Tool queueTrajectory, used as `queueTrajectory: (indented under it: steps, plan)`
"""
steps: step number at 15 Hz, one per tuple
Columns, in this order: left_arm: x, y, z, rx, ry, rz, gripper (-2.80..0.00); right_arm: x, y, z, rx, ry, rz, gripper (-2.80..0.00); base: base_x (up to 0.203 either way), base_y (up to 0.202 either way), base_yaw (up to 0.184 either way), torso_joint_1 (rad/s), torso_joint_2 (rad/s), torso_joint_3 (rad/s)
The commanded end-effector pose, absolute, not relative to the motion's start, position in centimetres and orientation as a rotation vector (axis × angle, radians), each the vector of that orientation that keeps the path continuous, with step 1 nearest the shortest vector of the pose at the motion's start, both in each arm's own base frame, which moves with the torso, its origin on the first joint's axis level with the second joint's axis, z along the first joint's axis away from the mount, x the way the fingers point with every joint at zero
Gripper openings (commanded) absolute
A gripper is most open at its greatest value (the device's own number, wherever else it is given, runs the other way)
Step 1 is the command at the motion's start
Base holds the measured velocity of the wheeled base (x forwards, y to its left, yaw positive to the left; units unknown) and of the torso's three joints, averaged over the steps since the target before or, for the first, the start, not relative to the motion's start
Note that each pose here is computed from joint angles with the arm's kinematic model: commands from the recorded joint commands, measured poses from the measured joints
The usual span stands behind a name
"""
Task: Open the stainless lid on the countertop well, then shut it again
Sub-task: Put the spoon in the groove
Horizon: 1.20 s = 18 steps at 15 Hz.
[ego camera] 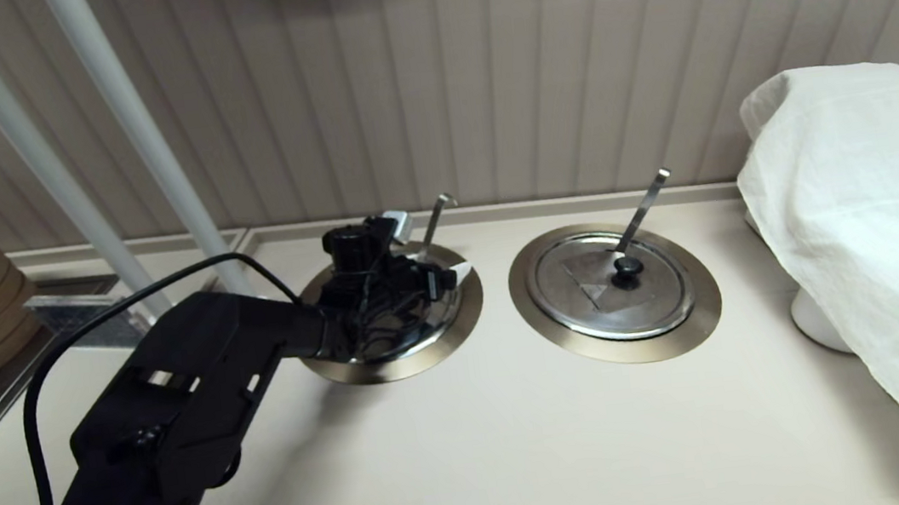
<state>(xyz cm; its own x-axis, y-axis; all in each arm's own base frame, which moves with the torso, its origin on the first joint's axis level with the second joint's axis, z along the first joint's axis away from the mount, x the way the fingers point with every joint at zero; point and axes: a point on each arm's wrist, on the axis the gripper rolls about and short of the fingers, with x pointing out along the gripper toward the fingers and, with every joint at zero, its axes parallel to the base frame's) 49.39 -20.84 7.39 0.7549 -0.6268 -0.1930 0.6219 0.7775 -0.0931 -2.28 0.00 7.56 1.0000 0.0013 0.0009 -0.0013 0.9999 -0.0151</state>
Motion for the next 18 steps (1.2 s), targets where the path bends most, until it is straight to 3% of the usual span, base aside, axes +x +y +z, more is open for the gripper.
queueTrajectory:
  steps: [1, 18]
  plan:
    - [49.2, -20.9, 7.0, -0.024, 0.231, -0.687, 0.0, -2.3, 0.0, 7.6, -0.015, 0.0, 0.002, -2.8, 0.0, 0.0, 0.0, 0.0, 0.0, 0.0]
    - [48.6, -21.6, 5.8, 0.032, 0.257, -0.71, 0.0, -2.3, 0.0, 7.6, -0.015, -0.001, 0.002, -2.8, 0.0, 0.0, 0.0, 0.0, 0.0, 0.0]
